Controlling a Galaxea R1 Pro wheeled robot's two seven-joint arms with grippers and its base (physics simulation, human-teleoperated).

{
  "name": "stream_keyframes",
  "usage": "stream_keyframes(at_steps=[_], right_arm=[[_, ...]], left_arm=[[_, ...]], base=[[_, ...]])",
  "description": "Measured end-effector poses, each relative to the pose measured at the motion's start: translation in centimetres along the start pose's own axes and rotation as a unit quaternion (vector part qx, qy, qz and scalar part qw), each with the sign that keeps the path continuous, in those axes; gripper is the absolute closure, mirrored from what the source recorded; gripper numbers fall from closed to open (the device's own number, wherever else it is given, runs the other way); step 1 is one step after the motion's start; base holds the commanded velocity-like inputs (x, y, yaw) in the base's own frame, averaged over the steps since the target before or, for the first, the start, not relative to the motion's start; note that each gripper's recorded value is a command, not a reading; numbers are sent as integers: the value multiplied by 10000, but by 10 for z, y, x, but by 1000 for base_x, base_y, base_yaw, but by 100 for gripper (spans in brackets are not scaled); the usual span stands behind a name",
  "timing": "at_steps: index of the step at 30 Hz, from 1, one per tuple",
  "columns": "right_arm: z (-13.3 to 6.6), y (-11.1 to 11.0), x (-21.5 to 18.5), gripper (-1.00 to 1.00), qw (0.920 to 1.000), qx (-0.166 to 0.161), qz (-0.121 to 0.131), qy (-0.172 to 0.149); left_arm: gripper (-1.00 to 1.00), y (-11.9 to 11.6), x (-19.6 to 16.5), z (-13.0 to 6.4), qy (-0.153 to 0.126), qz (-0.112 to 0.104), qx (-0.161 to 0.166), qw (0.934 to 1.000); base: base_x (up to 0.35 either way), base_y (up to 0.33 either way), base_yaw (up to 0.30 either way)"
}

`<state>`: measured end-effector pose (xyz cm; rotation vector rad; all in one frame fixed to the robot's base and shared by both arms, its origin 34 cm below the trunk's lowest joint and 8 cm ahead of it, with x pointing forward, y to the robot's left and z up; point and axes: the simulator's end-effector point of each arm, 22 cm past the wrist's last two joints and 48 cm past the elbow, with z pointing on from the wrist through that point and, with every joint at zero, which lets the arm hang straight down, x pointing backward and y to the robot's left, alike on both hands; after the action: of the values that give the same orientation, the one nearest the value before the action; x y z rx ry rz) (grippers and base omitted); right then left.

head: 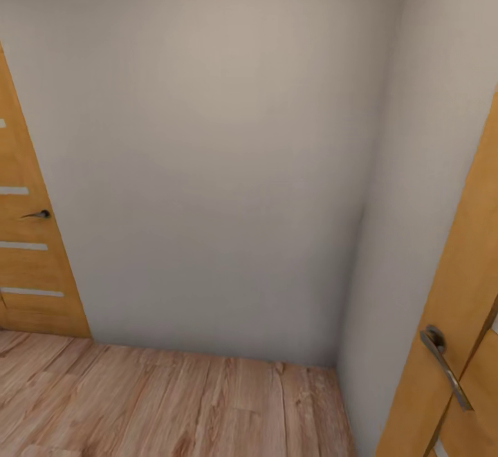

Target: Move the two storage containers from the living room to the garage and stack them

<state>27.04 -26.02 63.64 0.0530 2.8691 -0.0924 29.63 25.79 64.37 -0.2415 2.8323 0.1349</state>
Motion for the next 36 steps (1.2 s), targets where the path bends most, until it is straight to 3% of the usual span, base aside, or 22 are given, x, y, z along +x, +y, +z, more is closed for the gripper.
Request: stream_keyframes(at_steps=[8,26,36], right_arm=[[0,0,0,-100,10000,-1,0,6],[0,0,0,-100,10000,-2,-4,1],[0,0,0,-100,10000,-2,-7,-1]], left_arm=[[-100,0,1,0,4,0,-2,10000],[-100,0,1,0,1,0,-2,10000],[-100,0,-1,0,-6,-1,-1,10000]], base=[[322,0,61],[320,0,249],[50,0,263]])
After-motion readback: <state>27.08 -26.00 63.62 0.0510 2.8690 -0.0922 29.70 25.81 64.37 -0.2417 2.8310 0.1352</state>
